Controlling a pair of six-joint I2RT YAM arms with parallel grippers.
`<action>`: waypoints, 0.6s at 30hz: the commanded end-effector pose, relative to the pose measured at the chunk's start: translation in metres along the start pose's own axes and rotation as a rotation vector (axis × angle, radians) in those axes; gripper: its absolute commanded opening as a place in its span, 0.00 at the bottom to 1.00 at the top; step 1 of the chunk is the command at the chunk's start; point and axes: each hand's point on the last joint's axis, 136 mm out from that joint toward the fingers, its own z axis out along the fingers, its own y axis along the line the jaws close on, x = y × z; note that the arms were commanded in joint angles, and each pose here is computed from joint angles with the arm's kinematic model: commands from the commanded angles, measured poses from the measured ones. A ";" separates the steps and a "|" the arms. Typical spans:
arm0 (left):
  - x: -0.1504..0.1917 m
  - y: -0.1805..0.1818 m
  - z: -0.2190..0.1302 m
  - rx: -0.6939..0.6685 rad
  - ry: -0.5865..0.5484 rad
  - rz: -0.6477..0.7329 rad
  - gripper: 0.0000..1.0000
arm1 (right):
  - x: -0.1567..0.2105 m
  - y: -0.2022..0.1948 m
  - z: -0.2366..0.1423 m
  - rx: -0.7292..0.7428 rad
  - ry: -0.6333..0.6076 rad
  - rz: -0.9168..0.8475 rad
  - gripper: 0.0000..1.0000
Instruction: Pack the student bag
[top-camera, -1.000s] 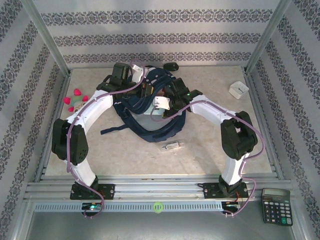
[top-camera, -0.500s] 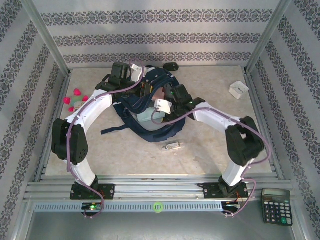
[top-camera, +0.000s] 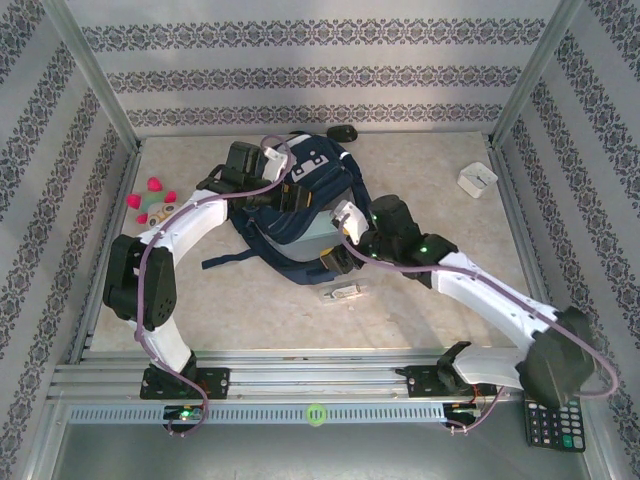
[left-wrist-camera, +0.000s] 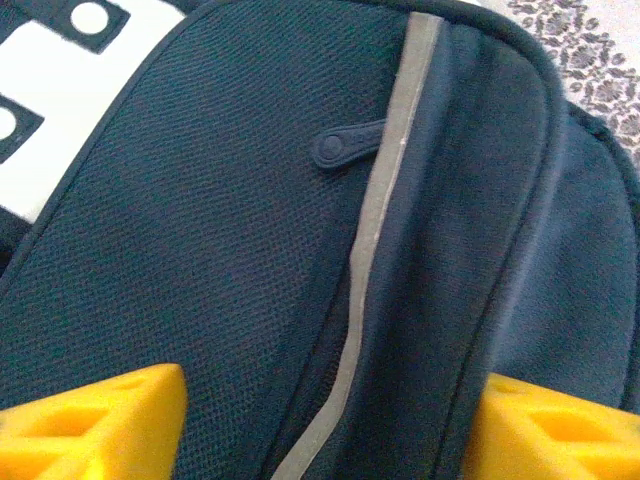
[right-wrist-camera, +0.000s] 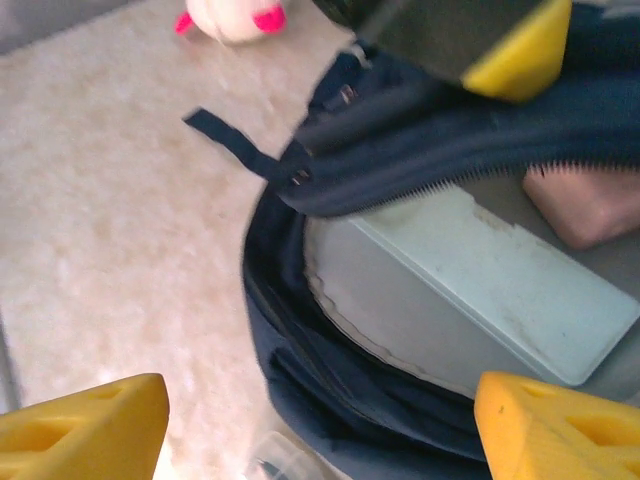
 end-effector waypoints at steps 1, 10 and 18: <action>-0.024 -0.004 -0.027 -0.050 -0.094 -0.018 0.74 | -0.013 0.004 -0.016 0.038 -0.014 -0.025 0.80; 0.021 0.057 -0.071 -0.225 -0.121 -0.307 0.76 | 0.013 -0.018 0.020 0.056 0.270 -0.206 0.83; 0.060 0.087 -0.084 -0.272 -0.103 -0.416 0.76 | 0.084 -0.033 0.079 -0.044 0.471 -0.226 0.76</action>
